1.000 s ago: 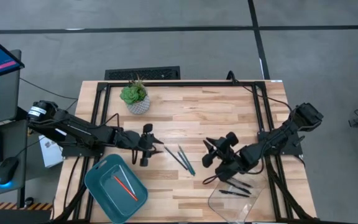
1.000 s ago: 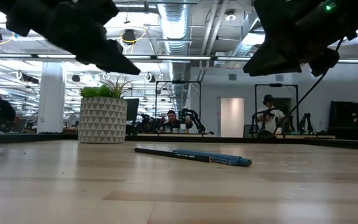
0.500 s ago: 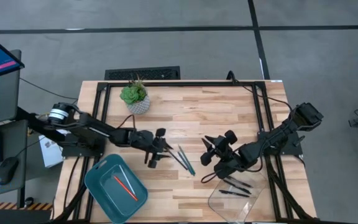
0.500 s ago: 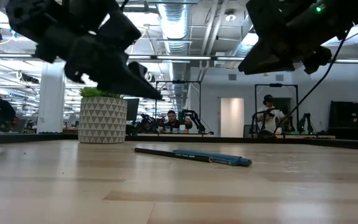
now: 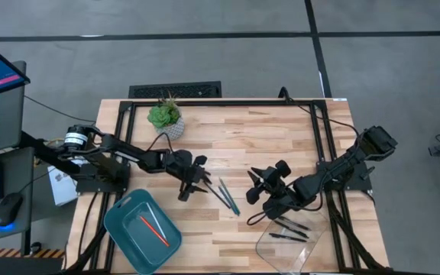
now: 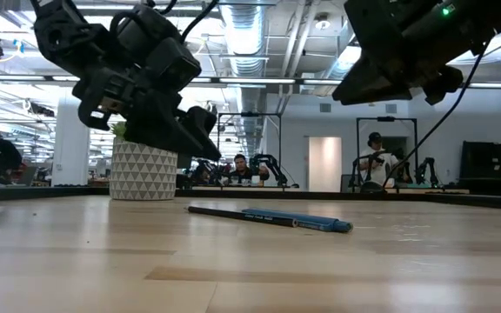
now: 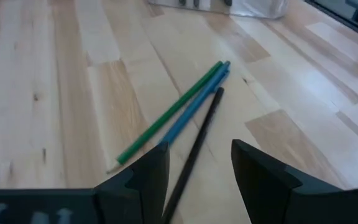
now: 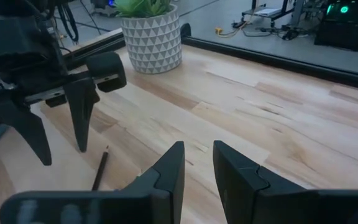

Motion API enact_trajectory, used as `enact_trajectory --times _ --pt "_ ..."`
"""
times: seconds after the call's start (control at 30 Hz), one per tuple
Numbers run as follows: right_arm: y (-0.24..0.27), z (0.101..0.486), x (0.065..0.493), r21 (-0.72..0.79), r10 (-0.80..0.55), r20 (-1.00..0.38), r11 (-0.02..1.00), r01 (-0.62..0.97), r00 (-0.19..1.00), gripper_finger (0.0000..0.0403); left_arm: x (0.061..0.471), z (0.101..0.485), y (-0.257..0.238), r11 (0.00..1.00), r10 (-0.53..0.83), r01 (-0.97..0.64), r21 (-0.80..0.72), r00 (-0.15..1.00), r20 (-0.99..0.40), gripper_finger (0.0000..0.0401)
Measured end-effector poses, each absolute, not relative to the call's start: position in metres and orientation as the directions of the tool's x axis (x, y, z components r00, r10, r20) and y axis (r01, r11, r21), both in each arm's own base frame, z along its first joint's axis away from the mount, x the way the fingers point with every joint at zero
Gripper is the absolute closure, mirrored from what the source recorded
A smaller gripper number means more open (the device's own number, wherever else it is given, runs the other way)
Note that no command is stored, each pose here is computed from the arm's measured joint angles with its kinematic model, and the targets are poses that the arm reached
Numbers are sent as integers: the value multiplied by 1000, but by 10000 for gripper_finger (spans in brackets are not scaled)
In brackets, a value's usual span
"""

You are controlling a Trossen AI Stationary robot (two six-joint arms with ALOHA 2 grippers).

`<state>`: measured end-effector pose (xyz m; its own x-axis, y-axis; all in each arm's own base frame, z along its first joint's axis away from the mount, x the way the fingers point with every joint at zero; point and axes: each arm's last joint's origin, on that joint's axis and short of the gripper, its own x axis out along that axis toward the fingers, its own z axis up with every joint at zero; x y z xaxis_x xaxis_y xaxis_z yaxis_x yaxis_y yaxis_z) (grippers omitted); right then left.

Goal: Sort pens & pencils
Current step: Put the black pencil into the blue bin

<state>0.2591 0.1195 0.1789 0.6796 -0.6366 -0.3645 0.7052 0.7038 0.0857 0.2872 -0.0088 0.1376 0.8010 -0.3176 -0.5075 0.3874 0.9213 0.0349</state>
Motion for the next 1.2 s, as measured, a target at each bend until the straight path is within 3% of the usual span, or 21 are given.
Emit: enact_trajectory --times 0.93,1.2 --pt "119 179 259 80 -637 -364 705 705 679 295 286 138 -10 861 -414 505 66 769 -488 236" --pt "119 179 259 80 -638 -364 705 705 679 295 289 141 3 885 -387 462 64 804 -451 236"
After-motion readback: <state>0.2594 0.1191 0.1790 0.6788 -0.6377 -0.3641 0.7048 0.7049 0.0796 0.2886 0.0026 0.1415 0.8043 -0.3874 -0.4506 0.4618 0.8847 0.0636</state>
